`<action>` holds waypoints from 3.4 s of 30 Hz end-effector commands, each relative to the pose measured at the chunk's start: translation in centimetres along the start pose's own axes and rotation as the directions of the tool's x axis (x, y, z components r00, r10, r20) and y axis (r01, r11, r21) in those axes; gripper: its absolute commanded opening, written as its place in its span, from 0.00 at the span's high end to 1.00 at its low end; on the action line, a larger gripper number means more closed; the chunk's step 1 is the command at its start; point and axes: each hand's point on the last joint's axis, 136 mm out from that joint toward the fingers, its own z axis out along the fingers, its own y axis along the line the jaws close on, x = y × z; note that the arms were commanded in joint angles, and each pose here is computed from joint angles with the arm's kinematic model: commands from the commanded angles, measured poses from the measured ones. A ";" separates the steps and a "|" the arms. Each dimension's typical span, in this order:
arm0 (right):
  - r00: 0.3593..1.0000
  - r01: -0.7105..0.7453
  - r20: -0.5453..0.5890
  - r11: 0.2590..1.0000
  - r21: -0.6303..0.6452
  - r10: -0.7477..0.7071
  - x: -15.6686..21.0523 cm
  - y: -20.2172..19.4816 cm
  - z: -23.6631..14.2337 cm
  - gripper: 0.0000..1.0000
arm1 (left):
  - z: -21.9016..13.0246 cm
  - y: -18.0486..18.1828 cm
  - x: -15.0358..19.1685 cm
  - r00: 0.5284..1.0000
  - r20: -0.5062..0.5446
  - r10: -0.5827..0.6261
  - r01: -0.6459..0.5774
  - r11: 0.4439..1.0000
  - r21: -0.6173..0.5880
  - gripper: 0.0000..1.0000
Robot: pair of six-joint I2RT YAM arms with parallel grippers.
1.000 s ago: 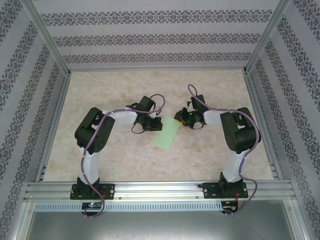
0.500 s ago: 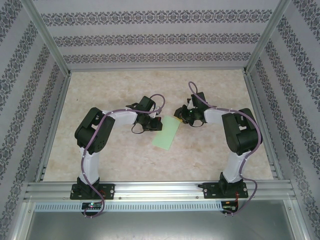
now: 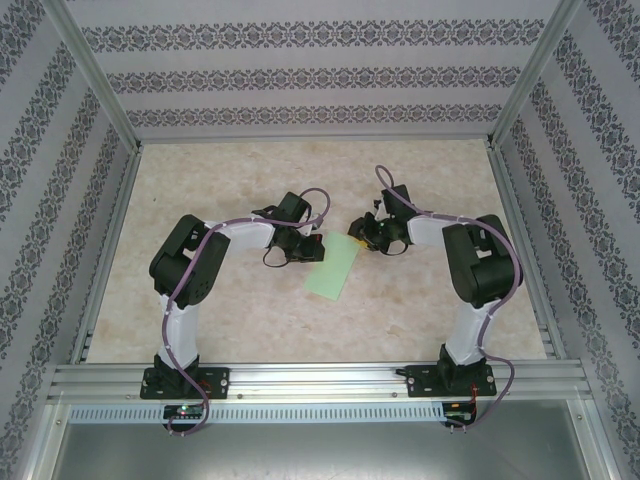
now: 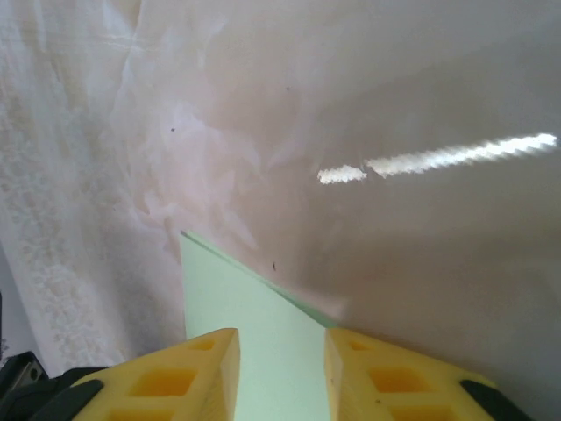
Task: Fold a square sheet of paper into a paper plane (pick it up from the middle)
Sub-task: Fold the square sheet of paper in half at the center of the table, then rotate the paper at the center of the table, then fold the triangle a second time at the center of the table.
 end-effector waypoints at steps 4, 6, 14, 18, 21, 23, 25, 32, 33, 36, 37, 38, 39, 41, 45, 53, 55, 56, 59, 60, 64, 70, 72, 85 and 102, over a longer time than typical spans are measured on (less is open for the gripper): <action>0.995 0.065 0.074 0.992 0.111 -0.073 1.0 0.4 -3.4 0.56 | -1.4 -2.2 0.2 1.000 0.005 0.011 -0.011 0.999 0.042 0.98; 0.995 0.061 0.067 0.990 0.124 -0.070 2.0 0.0 -3.2 0.54 | -2.3 -3.1 -0.4 0.999 0.037 0.021 -0.023 0.998 0.055 0.95; 0.996 0.061 0.051 0.985 0.163 -0.070 3.9 -0.1 -1.6 0.54 | -5.5 -2.7 -1.8 0.985 0.170 0.022 -0.016 0.999 -0.038 0.87; 0.998 0.042 0.038 0.983 0.180 -0.050 4.7 -0.7 -0.7 0.54 | -6.6 -0.9 -1.8 0.976 0.219 -0.010 0.030 0.996 -0.084 0.85; 0.998 0.045 0.026 0.982 0.184 -0.051 5.1 -0.7 -0.2 0.54 | -6.7 -0.4 -1.6 0.976 0.216 -0.023 0.043 0.995 -0.088 0.84; 0.998 0.047 0.020 0.980 0.192 -0.052 5.3 -0.8 0.1 0.54 | -6.5 -0.2 -1.6 0.977 0.210 -0.028 0.047 0.995 -0.089 0.84; 0.998 0.056 0.011 0.982 0.181 -0.059 5.4 -0.5 0.4 0.54 | -6.4 -0.2 -1.5 0.978 0.207 -0.033 0.050 0.995 -0.081 0.84; 0.994 0.107 0.014 0.984 0.144 -0.111 4.9 1.5 0.7 0.59 | -6.6 0.0 -1.5 0.976 0.216 -0.029 0.052 0.994 -0.100 0.83; 0.993 0.112 0.009 0.984 0.136 -0.114 4.8 1.8 0.8 0.59 | -6.6 0.0 -1.6 0.976 0.217 -0.031 0.054 0.994 -0.100 0.83; 0.992 0.121 0.001 0.985 0.122 -0.122 4.7 2.3 1.0 0.59 | -6.7 0.1 -1.5 0.975 0.218 -0.032 0.056 0.993 -0.105 0.83; 0.991 0.134 -0.006 0.985 0.107 -0.134 4.7 2.6 1.2 0.59 | -6.7 0.1 -1.5 0.975 0.219 -0.031 0.056 0.993 -0.105 0.83; 0.989 0.145 -0.012 0.985 0.095 -0.144 4.6 2.9 1.4 0.59 | -6.8 0.1 -1.5 0.975 0.221 -0.032 0.056 0.993 -0.106 0.83; 0.988 0.153 -0.023 0.984 0.089 -0.152 4.6 3.1 1.7 0.59 | -6.8 0.1 -1.5 0.974 0.222 -0.033 0.058 0.993 -0.107 0.83; 0.985 0.170 -0.052 0.982 0.081 -0.166 4.6 3.4 2.3 0.59 | -6.8 0.2 -1.5 0.973 0.227 -0.034 0.060 0.992 -0.107 0.83; 0.977 0.202 -0.090 0.976 0.076 -0.195 4.3 3.9 3.2 0.59 | -7.0 0.6 -1.3 0.971 0.235 -0.051 0.078 0.991 -0.106 0.83; 0.973 0.229 -0.025 0.967 0.114 -0.228 3.2 3.9 0.1 0.57 | -7.8 1.7 -0.9 0.959 0.269 -0.090 0.121 0.988 -0.099 0.83; 0.977 0.211 -0.044 0.967 0.144 -0.206 3.6 3.1 -0.5 0.44 | -7.8 1.7 -1.0 0.958 0.271 -0.091 0.121 0.988 -0.096 0.83; 0.977 0.212 -0.031 0.958 0.194 -0.210 3.6 2.4 -1.0 0.44 | -7.8 1.6 -1.0 0.959 0.268 -0.092 0.121 0.988 -0.094 0.83; 0.975 0.221 -0.030 0.959 0.179 -0.219 4.7 2.6 -1.6 0.50 | -7.7 1.6 -1.1 0.960 0.263 -0.098 0.123 0.989 -0.082 0.82; 0.975 0.220 -0.033 0.962 0.159 -0.218 5.2 3.1 -1.5 0.52 | -7.6 1.6 -1.0 0.960 0.262 -0.102 0.126 0.989 -0.075 0.82; 0.976 0.213 -0.063 0.968 0.130 -0.206 6.9 3.8 -0.3 0.57 | -7.2 1.9 -0.9 0.960 0.251 -0.123 0.142 0.988 -0.060 0.82; 0.978 0.199 -0.095 0.972 0.126 -0.188 8.2 3.4 1.3 0.59 | -6.5 2.1 -0.4 0.965 0.219 -0.143 0.157 0.987 -0.045 0.75; 0.978 0.196 -0.095 0.972 0.126 -0.184 8.4 3.2 1.5 0.59 | -6.3 2.1 0.0 0.968 0.203 -0.145 0.157 0.987 -0.045 0.72; 0.984 0.173 -0.055 0.979 0.105 -0.168 8.3 2.8 0.6 0.57 | -4.8 1.1 2.6 0.986 0.076 -0.148 0.143 0.988 0.062 0.60; 0.986 0.158 -0.065 0.980 0.117 -0.152 8.7 2.1 1.1 0.57 | -3.1 1.1 3.6 0.989 0.002 -0.145 0.145 0.988 0.060 0.59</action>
